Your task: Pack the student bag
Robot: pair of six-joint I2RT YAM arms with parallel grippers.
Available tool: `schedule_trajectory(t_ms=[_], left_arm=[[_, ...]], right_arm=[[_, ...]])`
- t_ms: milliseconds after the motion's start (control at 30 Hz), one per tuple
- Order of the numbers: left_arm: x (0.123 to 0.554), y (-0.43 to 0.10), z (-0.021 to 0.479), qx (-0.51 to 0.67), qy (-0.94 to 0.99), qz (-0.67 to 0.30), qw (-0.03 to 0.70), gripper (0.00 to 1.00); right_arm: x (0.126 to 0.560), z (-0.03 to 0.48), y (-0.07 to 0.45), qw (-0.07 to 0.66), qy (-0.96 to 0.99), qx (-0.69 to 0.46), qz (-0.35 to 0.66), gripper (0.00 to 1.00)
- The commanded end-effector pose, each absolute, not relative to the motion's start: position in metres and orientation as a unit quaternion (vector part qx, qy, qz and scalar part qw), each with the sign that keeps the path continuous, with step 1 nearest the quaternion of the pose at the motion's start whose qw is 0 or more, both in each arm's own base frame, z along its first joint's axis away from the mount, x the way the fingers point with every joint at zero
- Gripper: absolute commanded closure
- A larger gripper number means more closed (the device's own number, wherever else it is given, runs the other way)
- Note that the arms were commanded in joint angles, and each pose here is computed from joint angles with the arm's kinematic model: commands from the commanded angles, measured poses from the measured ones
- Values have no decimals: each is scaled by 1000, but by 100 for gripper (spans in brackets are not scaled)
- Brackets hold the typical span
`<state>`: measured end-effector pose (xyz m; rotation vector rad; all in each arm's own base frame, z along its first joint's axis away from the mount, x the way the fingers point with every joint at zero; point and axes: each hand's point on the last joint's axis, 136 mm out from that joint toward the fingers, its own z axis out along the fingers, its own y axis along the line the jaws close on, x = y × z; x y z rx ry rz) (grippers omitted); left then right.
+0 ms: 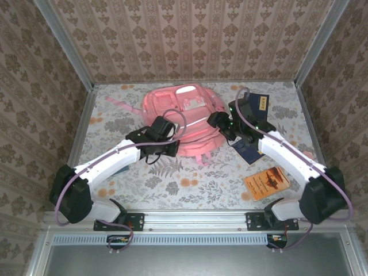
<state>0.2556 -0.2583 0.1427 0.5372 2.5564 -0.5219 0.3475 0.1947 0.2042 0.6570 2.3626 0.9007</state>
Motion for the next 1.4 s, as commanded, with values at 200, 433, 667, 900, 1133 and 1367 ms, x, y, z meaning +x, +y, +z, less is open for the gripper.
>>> schedule_trajectory(t_ms=[200,433,667,900,1133,1367], left_arm=[[266,-324,177,239,890,-279,272,100],[259,-328,171,246,891,-279,260,100],[257,-324,169,245,893,-274,261,100],[256,-303,156,242,910,-221,254,100],[251,-250,148,235,926,-171,239,100],[264,-205,133,179,943,-148,239,100]], right_arm=[[307,155,223,105,854,360,360,39],[310,141,248,76,860,360,355,41],[305,115,236,63,859,404,307,53],[312,116,225,93,864,401,289,85],[323,134,221,153,883,322,306,95],[327,138,224,165,876,317,323,96]])
